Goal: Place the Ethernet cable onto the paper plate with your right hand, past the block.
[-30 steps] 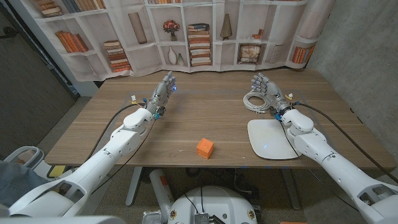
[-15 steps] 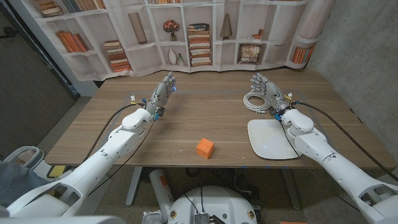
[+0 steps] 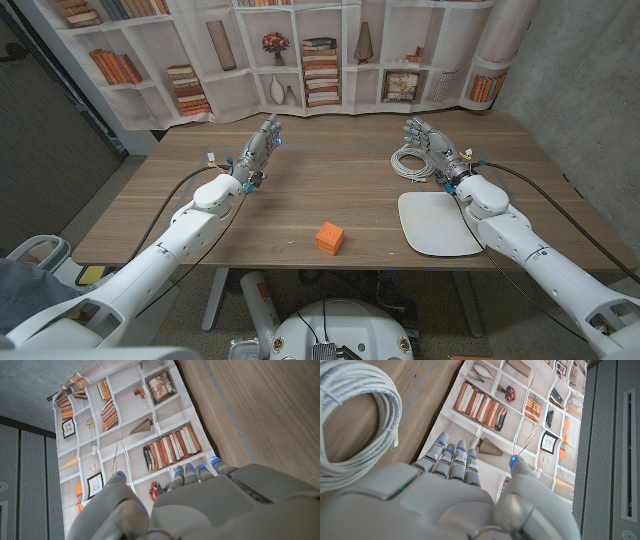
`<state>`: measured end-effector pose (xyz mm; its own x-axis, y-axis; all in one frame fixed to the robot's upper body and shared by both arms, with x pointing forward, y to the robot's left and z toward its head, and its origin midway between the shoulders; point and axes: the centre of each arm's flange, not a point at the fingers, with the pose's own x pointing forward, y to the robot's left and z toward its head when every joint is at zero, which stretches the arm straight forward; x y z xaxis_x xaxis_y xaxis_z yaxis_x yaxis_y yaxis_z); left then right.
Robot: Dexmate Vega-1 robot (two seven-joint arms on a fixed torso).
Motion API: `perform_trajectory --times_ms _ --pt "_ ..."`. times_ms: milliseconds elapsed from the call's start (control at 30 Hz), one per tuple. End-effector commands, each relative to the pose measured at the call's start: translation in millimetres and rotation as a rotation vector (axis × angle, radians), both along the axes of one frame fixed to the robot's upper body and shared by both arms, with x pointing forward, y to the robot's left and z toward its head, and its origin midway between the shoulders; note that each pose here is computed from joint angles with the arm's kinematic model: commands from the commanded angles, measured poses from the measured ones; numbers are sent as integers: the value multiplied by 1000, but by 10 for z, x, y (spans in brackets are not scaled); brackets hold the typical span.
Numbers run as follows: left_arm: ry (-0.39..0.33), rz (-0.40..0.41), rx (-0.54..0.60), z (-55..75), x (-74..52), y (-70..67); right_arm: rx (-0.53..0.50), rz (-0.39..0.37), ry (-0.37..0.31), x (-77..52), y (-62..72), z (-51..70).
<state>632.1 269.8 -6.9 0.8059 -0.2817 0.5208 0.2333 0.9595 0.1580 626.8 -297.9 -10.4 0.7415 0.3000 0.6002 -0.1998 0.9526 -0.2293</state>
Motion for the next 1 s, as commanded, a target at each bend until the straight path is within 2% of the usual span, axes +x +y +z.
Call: perform_trajectory --times_ms 33,767,1000 --pt "-9 4 9 23 -48 15 -44 -32 -19 -76 -10 8" --pt "-21 0 8 -3 -130 -60 -113 -71 -50 -178 -31 61" --pt "-27 10 15 14 -149 -63 -150 -104 -67 -227 -31 91"
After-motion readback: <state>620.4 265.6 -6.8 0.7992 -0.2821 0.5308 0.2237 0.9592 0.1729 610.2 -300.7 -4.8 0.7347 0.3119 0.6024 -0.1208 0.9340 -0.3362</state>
